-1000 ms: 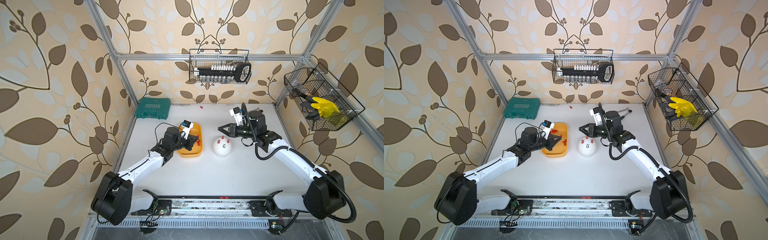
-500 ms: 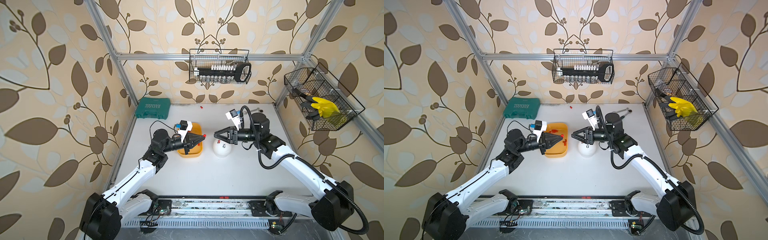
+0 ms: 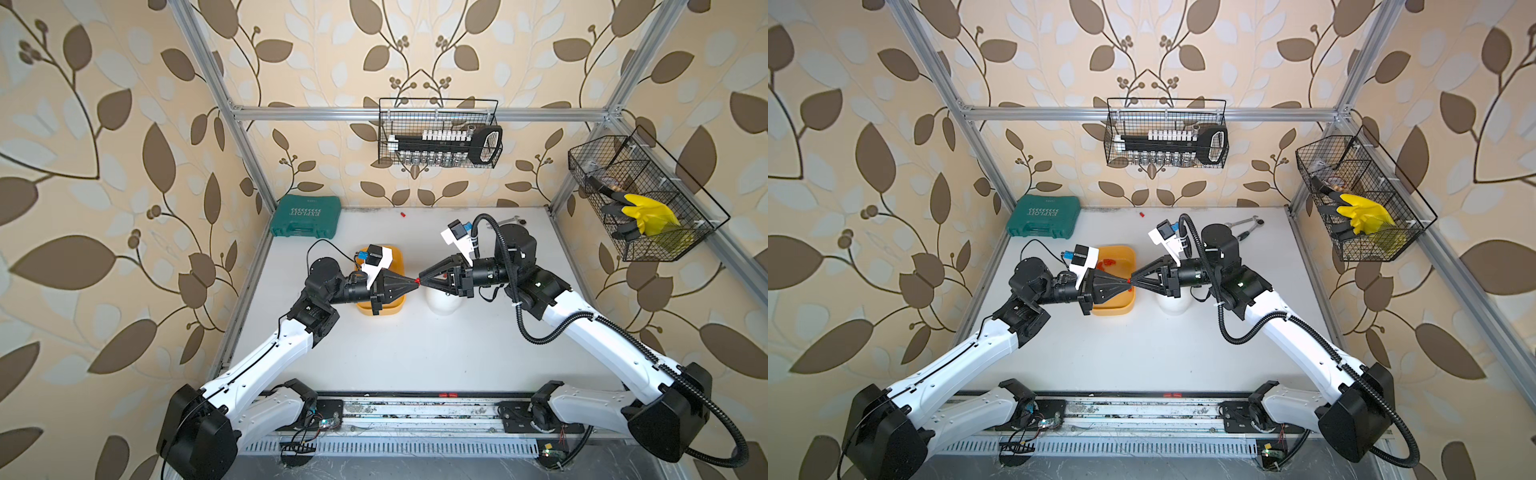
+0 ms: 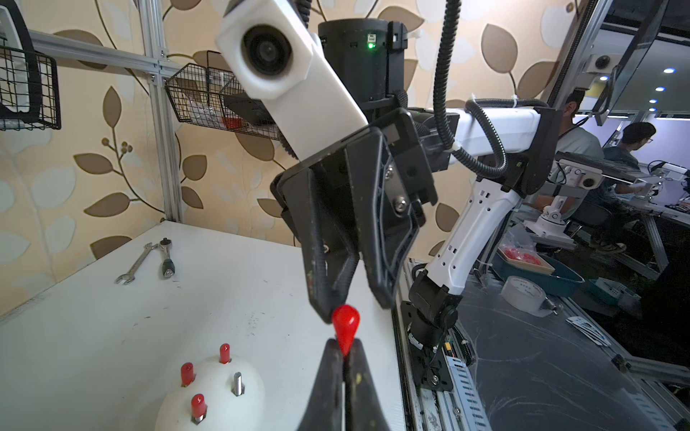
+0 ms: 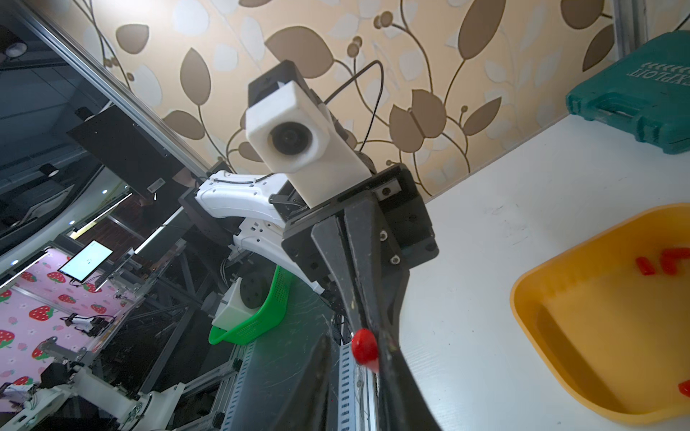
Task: Cover the protruding screws with screw protection sleeves
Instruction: Pick up the screw protection sleeve from the storage box, then attach the screw protection sleeve to the screw.
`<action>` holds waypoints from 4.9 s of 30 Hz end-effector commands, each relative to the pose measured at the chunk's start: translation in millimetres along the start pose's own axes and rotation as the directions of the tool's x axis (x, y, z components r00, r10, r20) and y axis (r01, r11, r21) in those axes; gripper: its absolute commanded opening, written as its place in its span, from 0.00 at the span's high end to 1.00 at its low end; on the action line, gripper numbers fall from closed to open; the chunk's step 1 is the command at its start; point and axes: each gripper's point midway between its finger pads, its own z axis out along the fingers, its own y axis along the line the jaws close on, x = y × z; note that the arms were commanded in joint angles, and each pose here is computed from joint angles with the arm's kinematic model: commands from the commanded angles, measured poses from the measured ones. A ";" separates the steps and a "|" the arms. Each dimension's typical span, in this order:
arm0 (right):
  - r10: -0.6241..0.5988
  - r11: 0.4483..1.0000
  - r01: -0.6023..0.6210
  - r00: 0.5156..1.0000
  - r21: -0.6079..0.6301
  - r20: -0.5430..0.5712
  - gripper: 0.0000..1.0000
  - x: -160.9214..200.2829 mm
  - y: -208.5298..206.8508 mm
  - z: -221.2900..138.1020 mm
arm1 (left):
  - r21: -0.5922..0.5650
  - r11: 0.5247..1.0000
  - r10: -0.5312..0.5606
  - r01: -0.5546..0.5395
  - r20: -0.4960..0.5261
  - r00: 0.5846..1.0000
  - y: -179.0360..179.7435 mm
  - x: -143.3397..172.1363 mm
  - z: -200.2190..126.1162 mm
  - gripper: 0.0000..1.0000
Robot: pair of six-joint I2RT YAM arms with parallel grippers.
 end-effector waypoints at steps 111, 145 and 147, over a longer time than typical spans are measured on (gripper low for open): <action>0.299 0.773 -0.342 0.939 0.534 0.169 1.00 50.0 -86.6 -0.2 | -0.391 0.902 0.171 -0.183 -0.067 0.983 59.0 27.9 41.7 0.95; 0.869 0.423 -0.893 0.448 0.154 0.209 1.00 60.1 -120.2 -87.0 | -0.597 0.756 0.065 -0.268 -0.339 0.939 72.0 117.9 -33.6 0.46; 0.829 0.475 -0.860 0.508 0.186 0.234 1.00 59.8 -123.4 -90.4 | -0.598 0.753 0.073 -0.274 -0.338 0.938 71.8 118.0 -34.7 0.46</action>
